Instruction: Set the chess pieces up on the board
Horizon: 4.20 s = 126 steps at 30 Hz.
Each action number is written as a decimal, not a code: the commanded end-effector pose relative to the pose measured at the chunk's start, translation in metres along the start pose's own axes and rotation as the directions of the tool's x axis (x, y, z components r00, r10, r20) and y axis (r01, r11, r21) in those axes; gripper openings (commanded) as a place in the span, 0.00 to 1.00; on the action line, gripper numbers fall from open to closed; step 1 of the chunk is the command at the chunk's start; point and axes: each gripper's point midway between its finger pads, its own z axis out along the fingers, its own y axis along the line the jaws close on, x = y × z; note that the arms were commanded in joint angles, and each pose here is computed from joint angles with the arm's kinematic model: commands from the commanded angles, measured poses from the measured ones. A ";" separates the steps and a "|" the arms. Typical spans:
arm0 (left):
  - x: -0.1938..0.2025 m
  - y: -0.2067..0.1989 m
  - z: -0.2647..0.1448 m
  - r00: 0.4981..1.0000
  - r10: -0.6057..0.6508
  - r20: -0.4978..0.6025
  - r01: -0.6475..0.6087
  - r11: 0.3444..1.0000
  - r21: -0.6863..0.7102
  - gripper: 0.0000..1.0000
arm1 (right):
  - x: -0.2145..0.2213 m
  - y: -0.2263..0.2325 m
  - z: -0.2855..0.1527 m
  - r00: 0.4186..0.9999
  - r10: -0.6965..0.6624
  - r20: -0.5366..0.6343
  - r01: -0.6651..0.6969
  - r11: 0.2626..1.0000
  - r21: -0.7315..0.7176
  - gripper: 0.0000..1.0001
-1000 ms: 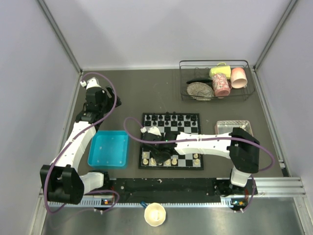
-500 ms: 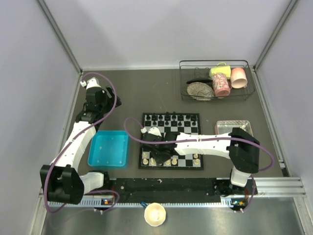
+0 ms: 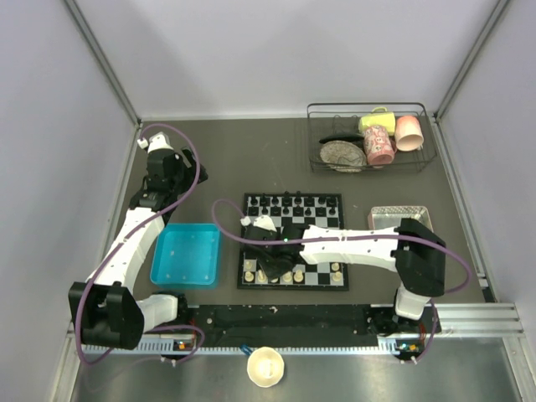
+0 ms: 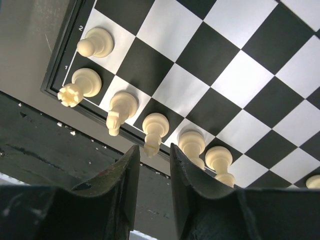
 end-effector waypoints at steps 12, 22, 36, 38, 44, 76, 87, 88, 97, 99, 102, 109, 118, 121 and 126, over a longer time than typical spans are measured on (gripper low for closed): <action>-0.007 -0.004 -0.003 1.000 0.005 0.023 -0.006 1.000 0.024 0.84 | -0.078 -0.080 -0.106 0.942 0.194 0.272 -0.200 0.980 -0.008 0.31; -0.003 -0.009 0.001 1.000 0.014 0.005 -0.014 0.999 0.052 0.84 | -0.046 -0.256 -0.120 0.746 0.572 0.341 -0.638 0.760 0.122 0.31; -0.001 -0.014 0.005 1.000 0.016 -0.017 -0.014 0.997 0.073 0.84 | 0.038 -0.362 -0.086 0.446 0.814 0.371 -0.895 0.394 0.211 0.32; -0.001 -0.014 0.005 1.000 0.019 -0.017 -0.017 0.997 0.073 0.84 | 0.043 -0.372 -0.085 0.413 0.828 0.380 -0.910 0.359 0.208 0.32; -0.001 -0.015 0.005 1.000 0.020 -0.017 -0.019 0.997 0.080 0.84 | 0.054 -0.379 -0.081 0.411 0.832 0.372 -0.908 0.336 0.250 0.35; 0.001 -0.014 0.006 1.000 0.024 -0.020 -0.022 0.997 0.080 0.84 | 0.073 -0.393 -0.040 0.381 0.870 0.313 -0.913 0.301 0.274 0.35; 0.001 -0.014 0.006 1.000 0.023 -0.020 -0.022 0.997 0.079 0.84 | 0.075 -0.396 -0.038 0.386 0.866 0.317 -0.909 0.300 0.288 0.29; 0.001 -0.014 0.006 0.999 0.026 -0.019 -0.025 0.997 0.079 0.84 | 0.076 -0.396 -0.038 0.385 0.867 0.317 -0.910 0.298 0.290 0.28; 0.001 -0.013 0.007 0.999 0.028 -0.018 -0.027 0.997 0.073 0.84 | 0.076 -0.395 -0.036 0.387 0.868 0.311 -0.909 0.304 0.285 0.20; 0.001 -0.012 0.007 0.999 0.027 -0.019 -0.025 0.997 0.072 0.84 | 0.076 -0.394 -0.037 0.390 0.867 0.311 -0.908 0.306 0.284 0.16; 0.001 -0.012 0.007 0.999 0.026 -0.018 -0.025 0.997 0.069 0.84 | 0.076 -0.394 -0.036 0.392 0.867 0.309 -0.908 0.310 0.283 0.10; 0.001 -0.012 0.007 0.999 0.027 -0.019 -0.025 0.997 0.071 0.84 | 0.070 -0.393 -0.042 0.390 0.861 0.326 -0.913 0.317 0.256 0.00; 0.002 -0.013 0.007 0.999 0.025 -0.024 -0.024 0.997 0.077 0.84 | 0.019 -0.387 -0.114 0.417 0.781 0.466 -0.902 0.418 0.106 0.00; 0.003 -0.016 0.008 0.999 0.027 -0.029 -0.024 0.996 0.089 0.84 | -0.003 -0.374 -0.143 0.478 0.721 0.501 -0.862 0.494 0.113 0.00; 0.007 -0.041 0.003 0.996 0.064 -0.060 -0.049 0.973 0.226 0.83 | -0.058 -0.306 -0.152 0.657 0.586 0.474 -0.689 0.722 0.064 0.00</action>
